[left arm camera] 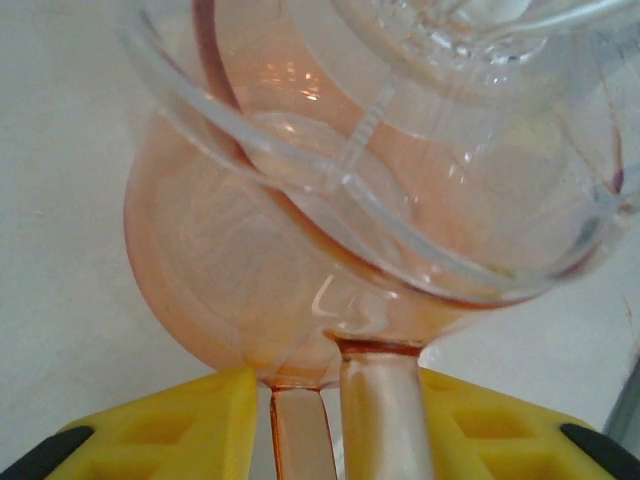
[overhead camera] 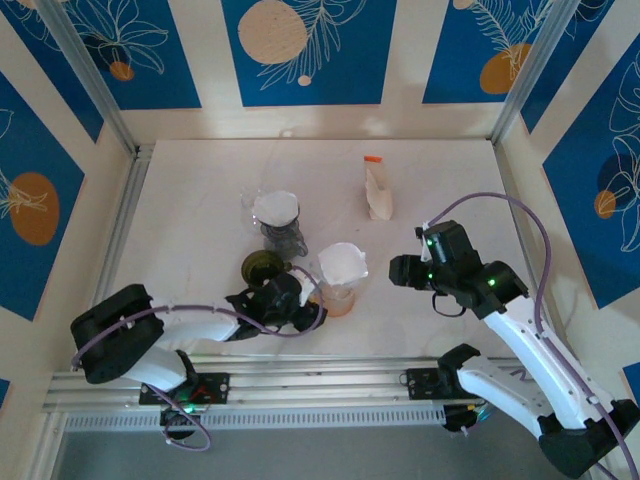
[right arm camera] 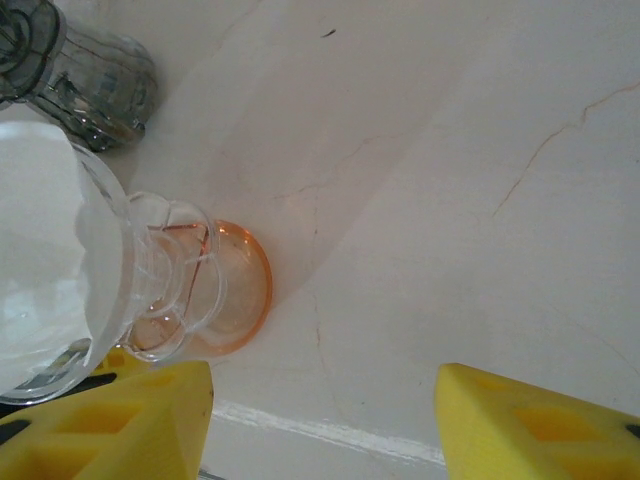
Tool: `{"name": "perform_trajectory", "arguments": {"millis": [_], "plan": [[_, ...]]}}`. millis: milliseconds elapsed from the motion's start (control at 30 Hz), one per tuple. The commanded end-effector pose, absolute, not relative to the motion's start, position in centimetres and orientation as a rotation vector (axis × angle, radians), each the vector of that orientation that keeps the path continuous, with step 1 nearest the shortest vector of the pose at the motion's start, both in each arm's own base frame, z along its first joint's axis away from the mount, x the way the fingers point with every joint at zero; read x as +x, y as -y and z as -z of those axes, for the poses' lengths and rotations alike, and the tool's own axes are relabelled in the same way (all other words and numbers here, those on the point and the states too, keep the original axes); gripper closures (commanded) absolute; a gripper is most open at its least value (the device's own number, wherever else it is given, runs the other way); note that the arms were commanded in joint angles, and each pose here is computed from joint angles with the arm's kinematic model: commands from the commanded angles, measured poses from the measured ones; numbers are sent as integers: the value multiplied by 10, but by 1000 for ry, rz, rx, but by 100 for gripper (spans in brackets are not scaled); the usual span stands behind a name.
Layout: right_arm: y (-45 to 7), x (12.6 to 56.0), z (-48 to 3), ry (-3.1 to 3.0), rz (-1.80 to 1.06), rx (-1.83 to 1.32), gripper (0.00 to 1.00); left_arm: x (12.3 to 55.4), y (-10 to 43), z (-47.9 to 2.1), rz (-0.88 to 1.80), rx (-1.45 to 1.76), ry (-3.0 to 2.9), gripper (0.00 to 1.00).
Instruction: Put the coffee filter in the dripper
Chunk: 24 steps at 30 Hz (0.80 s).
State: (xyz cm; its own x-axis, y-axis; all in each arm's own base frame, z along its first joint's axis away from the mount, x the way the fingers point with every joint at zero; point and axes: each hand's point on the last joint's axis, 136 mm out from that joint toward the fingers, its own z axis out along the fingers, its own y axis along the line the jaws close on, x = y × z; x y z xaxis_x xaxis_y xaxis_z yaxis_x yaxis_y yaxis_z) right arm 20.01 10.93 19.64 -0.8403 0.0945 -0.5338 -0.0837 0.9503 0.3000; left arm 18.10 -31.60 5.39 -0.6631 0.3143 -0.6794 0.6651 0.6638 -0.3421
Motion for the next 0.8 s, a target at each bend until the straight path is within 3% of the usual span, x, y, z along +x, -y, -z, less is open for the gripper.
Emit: {"name": "perform_trajectory", "arguments": {"millis": [0, 767], "plan": [[-111, 196, -193, -2539, -448, -5, 39, 189, 322, -58, 775, 720, -2251, 60], [-106, 195, -180, -2567, -424, 53, 40, 244, 342, -54, 760, 487, -2175, 64]]}}
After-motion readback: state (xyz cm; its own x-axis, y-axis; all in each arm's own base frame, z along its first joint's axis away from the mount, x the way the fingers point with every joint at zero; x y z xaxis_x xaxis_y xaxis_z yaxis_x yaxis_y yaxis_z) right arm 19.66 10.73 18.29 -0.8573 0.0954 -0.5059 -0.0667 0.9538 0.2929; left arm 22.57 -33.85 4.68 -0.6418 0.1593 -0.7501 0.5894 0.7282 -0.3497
